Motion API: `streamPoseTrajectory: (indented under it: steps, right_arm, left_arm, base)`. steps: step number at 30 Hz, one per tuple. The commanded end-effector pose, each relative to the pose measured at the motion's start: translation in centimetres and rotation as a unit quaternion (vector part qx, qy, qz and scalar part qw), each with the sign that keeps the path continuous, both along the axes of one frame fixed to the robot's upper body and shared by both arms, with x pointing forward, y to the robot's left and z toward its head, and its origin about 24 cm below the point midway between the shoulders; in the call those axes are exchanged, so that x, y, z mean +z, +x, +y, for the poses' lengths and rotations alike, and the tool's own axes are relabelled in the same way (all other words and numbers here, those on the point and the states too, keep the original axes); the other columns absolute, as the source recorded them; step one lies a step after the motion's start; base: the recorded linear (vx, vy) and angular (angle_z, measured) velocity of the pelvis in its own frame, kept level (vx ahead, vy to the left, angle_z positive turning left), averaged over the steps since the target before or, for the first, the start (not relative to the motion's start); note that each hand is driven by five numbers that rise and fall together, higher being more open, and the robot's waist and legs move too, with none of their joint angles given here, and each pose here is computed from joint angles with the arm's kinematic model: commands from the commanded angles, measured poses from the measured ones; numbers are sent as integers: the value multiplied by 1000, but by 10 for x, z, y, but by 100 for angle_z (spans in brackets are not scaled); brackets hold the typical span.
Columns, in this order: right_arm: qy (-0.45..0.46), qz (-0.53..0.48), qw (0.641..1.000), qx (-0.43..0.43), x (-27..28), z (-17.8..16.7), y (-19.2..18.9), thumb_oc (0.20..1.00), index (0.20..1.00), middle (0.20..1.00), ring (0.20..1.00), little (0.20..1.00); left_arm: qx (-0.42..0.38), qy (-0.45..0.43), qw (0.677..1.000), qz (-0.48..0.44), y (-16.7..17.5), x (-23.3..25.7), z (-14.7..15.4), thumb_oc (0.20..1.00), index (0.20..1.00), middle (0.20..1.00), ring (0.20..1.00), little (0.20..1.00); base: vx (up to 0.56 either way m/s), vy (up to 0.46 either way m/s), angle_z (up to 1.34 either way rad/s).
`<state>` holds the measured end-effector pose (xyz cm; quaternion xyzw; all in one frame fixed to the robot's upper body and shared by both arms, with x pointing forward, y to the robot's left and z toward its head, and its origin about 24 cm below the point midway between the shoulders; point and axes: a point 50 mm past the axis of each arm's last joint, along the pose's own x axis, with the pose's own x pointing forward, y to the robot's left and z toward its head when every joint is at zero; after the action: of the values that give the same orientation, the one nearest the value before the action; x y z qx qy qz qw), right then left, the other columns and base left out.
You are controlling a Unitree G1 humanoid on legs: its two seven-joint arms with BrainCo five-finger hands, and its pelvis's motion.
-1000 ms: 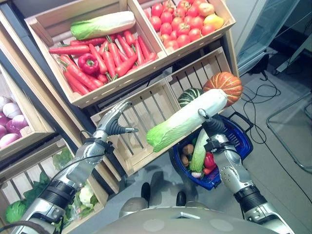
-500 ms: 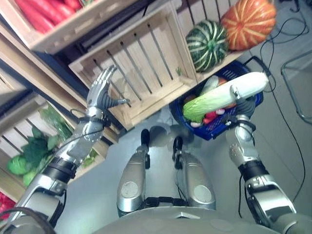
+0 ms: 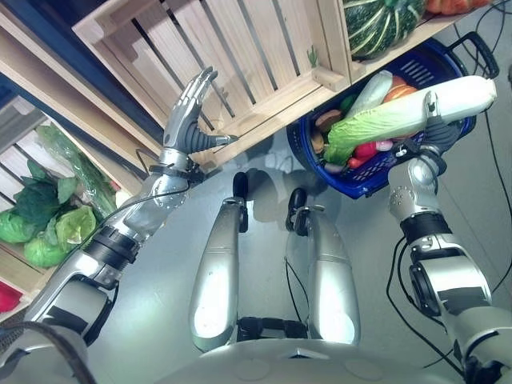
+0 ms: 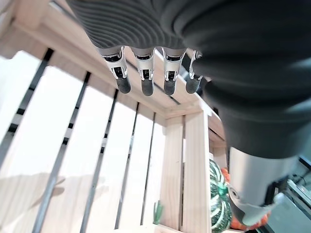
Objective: Pick up fruits and vegetables into the basket
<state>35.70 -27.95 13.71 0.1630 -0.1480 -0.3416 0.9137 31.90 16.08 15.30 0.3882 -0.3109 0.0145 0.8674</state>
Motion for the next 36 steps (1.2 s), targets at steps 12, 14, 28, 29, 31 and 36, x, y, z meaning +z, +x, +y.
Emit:
streamPoseTrajectory:
  steps: [12, 14, 28, 29, 31, 36]
  right_arm:
    - [-6, 9, 999, -42, 21, -28, -1, 1000, 1000, 1000, 1000, 1000]
    - [-5, 21, 999, -45, 15, -28, -3, 1000, 1000, 1000, 1000, 1000]
    - [-33, 115, 989, -88, -33, -32, -20, 1000, 1000, 1000, 1000, 1000]
    - [-33, 117, 989, -86, -35, -31, -20, 1000, 1000, 1000, 1000, 1000]
    - [-32, 136, 988, -71, -52, -27, -27, 1000, 1000, 1000, 1000, 1000]
    - [-7, 172, 984, -36, -101, -19, -56, 1000, 1000, 1000, 1000, 1000]
  left_arm:
    - [-79, -62, 994, -32, -8, 13, -23, 1000, 1000, 1000, 1000, 1000]
    - [-83, -68, 994, -30, -9, 14, -22, 1000, 1000, 1000, 1000, 1000]
    - [-104, -64, 987, 106, -13, -31, -5, 1000, 1000, 1000, 1000, 1000]
    - [-104, -62, 986, 112, -14, -33, -5, 1000, 1000, 1000, 1000, 1000]
    - [-98, -61, 982, 149, -17, -50, 0, 1000, 1000, 1000, 1000, 1000]
    - [-61, -65, 960, 266, -32, -103, 13, 1000, 1000, 1000, 1000, 1000]
  base:
    - [19, -16, 2]
    - [44, -38, 1]
    - [39, -35, -1]
    - [60, 15, -11]
    - [87, 31, -4]
    - [115, 69, -3]
